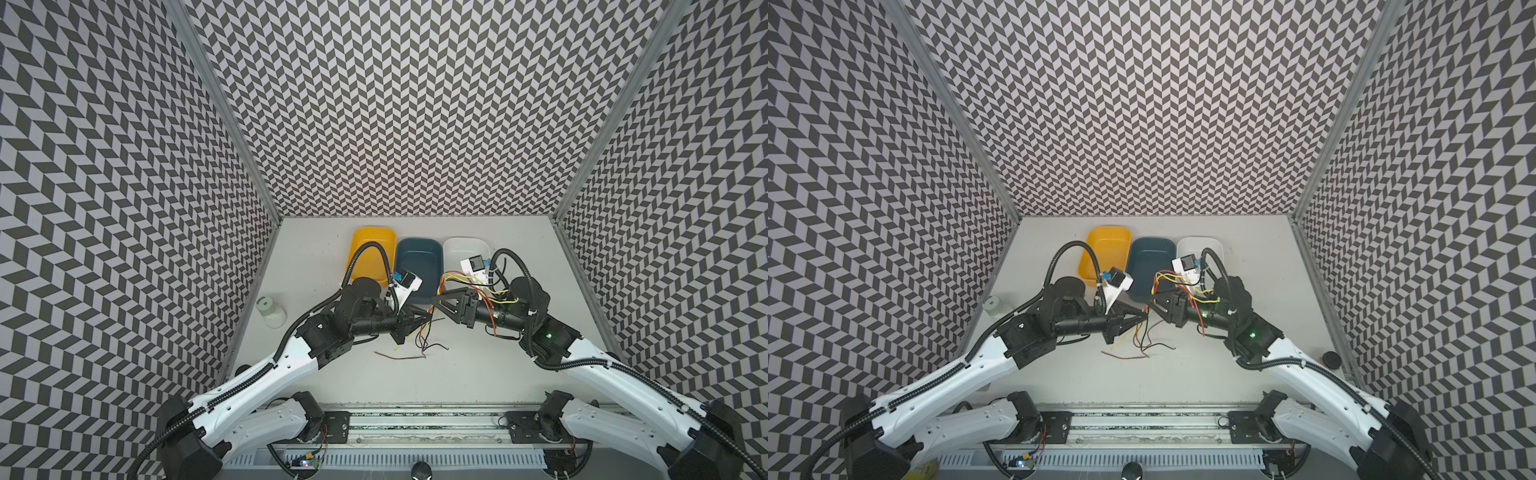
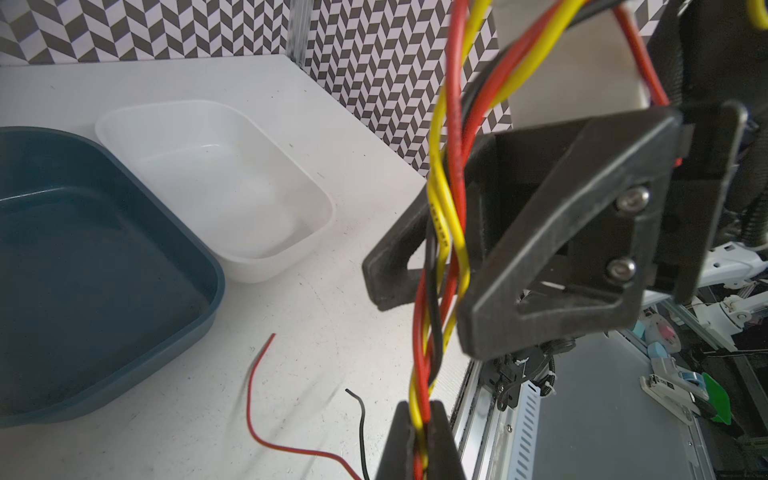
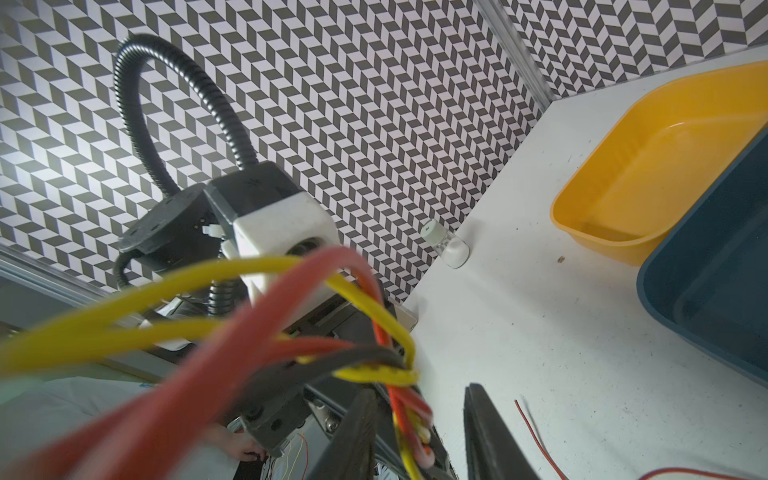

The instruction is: Untangle the cables

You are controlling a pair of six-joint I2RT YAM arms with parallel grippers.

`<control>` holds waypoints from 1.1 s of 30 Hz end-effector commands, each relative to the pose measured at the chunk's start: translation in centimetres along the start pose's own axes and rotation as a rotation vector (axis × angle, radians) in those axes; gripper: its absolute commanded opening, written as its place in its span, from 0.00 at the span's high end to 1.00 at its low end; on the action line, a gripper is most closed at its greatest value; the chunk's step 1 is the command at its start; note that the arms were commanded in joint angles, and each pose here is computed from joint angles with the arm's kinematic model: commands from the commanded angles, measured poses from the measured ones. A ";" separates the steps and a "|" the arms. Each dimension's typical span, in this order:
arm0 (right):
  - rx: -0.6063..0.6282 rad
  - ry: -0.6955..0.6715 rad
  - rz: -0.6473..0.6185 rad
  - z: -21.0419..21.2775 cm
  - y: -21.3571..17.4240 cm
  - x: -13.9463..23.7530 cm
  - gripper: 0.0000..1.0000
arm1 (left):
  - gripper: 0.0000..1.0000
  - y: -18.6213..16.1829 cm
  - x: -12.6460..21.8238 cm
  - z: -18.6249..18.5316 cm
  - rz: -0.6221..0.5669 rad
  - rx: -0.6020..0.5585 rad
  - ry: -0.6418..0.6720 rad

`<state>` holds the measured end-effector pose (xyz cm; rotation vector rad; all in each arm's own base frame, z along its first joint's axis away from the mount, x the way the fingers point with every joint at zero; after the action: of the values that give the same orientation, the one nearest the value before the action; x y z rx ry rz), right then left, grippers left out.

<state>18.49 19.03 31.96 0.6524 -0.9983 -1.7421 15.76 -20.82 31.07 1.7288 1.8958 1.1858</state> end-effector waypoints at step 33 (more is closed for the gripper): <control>0.035 -0.101 -0.008 -0.4 -1.2 1.5 1.00 | 1.00 1.5 1.9 0.6 -0.142 -0.006 0.144</control>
<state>17.88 18.06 30.65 0.5905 -1.0640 -1.7673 16.54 -19.81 30.97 1.6261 2.0111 1.2615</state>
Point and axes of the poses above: each gripper's point midway between its finger pads, its own x axis back along the fingers, its own z axis along the line the jaws close on, y = z × x, the point moved 10 cm from there along x, back along the fingers, and after that the axes turned 13 degrees about x, right-handed, at the moved point
